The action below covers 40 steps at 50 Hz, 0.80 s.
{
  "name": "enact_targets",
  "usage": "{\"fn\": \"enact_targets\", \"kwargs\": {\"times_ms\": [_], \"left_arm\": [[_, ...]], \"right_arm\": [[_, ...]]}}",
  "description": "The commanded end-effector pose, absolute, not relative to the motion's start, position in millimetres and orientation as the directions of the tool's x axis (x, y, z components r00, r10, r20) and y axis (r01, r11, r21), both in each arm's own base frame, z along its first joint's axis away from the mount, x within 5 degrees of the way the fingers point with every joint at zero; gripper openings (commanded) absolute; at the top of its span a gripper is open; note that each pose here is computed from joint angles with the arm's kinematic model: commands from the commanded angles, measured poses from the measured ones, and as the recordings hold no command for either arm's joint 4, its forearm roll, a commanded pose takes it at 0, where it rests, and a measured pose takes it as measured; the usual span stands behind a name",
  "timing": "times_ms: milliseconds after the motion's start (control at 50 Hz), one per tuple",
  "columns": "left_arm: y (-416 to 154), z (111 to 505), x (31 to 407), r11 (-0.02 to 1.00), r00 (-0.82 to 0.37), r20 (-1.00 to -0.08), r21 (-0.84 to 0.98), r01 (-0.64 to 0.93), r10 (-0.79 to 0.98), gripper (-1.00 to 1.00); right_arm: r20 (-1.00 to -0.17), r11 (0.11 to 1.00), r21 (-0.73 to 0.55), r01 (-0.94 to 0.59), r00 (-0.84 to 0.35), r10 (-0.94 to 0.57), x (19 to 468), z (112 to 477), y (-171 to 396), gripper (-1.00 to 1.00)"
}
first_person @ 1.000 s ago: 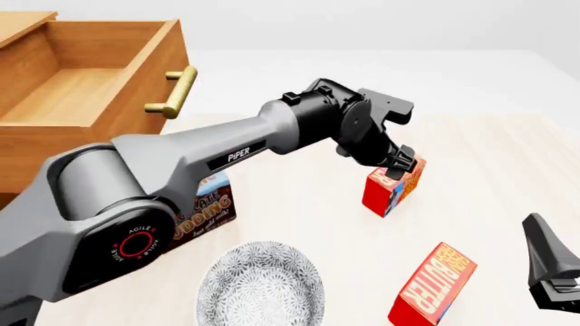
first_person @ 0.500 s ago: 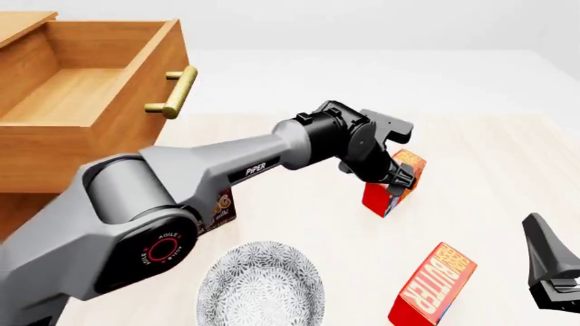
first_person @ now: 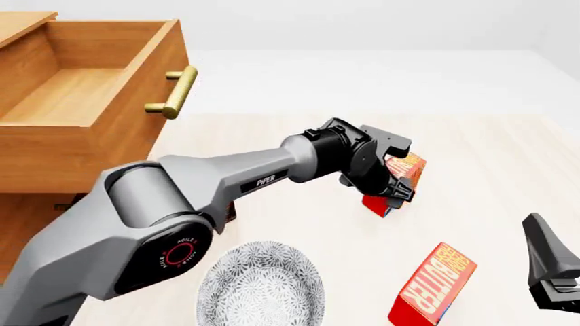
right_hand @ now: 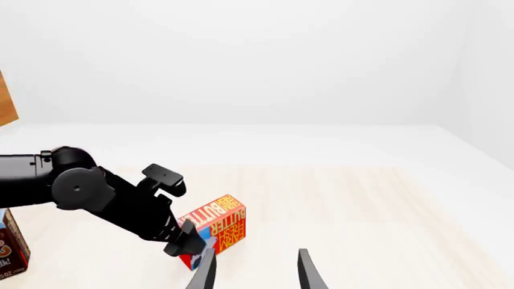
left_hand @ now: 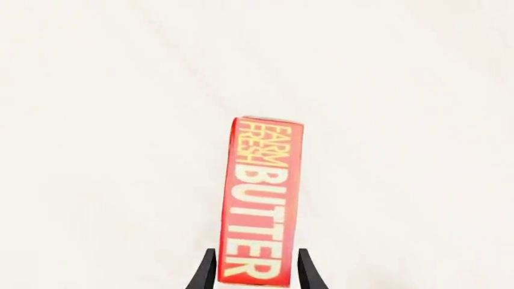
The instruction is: Put the butter at the front in the top drawer of the cabinet and close it.
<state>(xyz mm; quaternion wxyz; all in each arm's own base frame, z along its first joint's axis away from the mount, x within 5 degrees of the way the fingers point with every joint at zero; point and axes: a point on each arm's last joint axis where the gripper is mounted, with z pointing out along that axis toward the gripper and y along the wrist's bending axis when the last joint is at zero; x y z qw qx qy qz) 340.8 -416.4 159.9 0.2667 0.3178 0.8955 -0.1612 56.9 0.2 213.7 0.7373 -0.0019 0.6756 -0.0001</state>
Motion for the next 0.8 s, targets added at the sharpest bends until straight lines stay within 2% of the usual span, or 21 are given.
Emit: {"fn": "enact_targets", "kwargs": {"times_ms": [20,660,680,800], "left_arm": [[-418.9,149.5,340.6,0.754,-0.671,-0.57,-0.129,0.644,0.475,1.0],[-436.3,121.3,359.5,0.76,-0.687,-0.53,-0.116,0.64,0.497,1.0],[-437.3,125.7,359.1,0.757,-0.683,-0.537,-0.117,0.642,0.496,-1.0],[-442.2,139.6,353.6,0.749,-0.672,-0.551,-0.122,0.651,0.494,-1.0]], "right_arm": [[-0.996,1.0,-0.002,-0.002,0.087,-0.002,56.8,213.7,0.1,1.0],[-0.996,1.0,-0.003,-0.003,0.087,-0.002,57.1,213.8,0.2,1.0],[-0.996,1.0,-0.003,-0.003,0.087,-0.002,57.1,213.8,0.2,1.0],[-0.996,1.0,-0.002,-0.003,0.087,-0.002,57.2,213.8,0.2,1.0]]}}
